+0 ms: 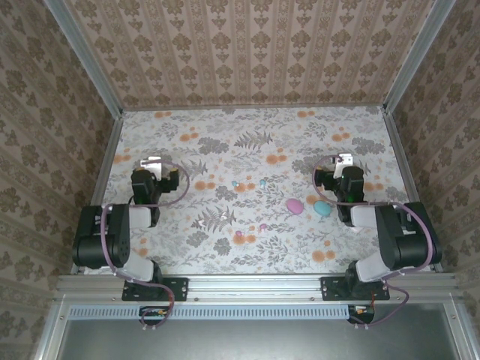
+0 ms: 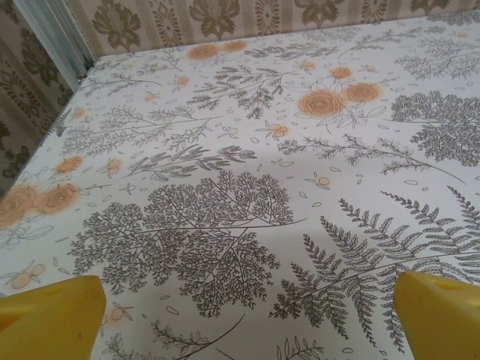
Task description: Insert the wireless bluetooth earbuds into the charging case
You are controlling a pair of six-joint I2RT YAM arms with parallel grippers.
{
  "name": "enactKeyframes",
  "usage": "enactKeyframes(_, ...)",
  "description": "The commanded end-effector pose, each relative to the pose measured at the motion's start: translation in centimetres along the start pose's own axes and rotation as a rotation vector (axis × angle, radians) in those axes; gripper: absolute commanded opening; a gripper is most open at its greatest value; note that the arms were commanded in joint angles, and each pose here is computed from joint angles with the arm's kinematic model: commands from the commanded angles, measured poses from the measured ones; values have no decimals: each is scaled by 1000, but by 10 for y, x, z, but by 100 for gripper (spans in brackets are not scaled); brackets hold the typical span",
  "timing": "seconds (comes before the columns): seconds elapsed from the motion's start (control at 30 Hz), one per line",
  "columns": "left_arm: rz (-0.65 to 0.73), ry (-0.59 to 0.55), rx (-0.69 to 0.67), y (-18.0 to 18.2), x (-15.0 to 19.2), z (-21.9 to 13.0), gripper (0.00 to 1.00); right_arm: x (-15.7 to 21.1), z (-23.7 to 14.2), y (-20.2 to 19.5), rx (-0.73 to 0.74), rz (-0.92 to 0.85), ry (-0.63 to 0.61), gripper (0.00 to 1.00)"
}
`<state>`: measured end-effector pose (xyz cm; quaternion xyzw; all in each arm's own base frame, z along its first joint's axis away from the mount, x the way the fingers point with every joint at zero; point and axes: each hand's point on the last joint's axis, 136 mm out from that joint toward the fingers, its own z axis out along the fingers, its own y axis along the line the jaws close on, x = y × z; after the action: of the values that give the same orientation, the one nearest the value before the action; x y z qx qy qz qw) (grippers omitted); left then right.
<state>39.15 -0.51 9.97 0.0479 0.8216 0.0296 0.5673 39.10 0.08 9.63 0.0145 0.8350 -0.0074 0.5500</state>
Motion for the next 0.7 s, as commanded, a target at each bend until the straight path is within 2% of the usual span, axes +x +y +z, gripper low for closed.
enactKeyframes(0.0,-73,8,-46,14,-17,-12,100,-26,-12,-9,64,54,70,100)
enactKeyframes(0.07,-140,43,-78,23,-24,-21,100,-28,-21,-21,146,115,158,100)
enactKeyframes(0.17,-219,22,-156,38,-40,-39,100,-37,-39,-28,208,239,247,100)
enactKeyframes(0.23,-361,12,-259,56,-45,-54,100,-44,-50,-24,197,306,305,100)
enactKeyframes(0.3,-477,33,-292,63,-45,-69,100,-53,-55,-6,93,341,323,100)
enactKeyframes(0.43,-540,64,-104,37,-59,-81,100,-55,-73,35,-138,396,381,100)
enactKeyframes(0.5,-575,63,27,15,-67,-82,100,-48,-82,45,-187,424,436,99)
enactKeyframes(0.57,-614,64,148,-8,-73,-82,100,-42,-90,54,-227,447,498,92)
enactKeyframes(0.67,-560,110,259,-44,-76,-83,100,-27,-100,61,-251,477,590,86)
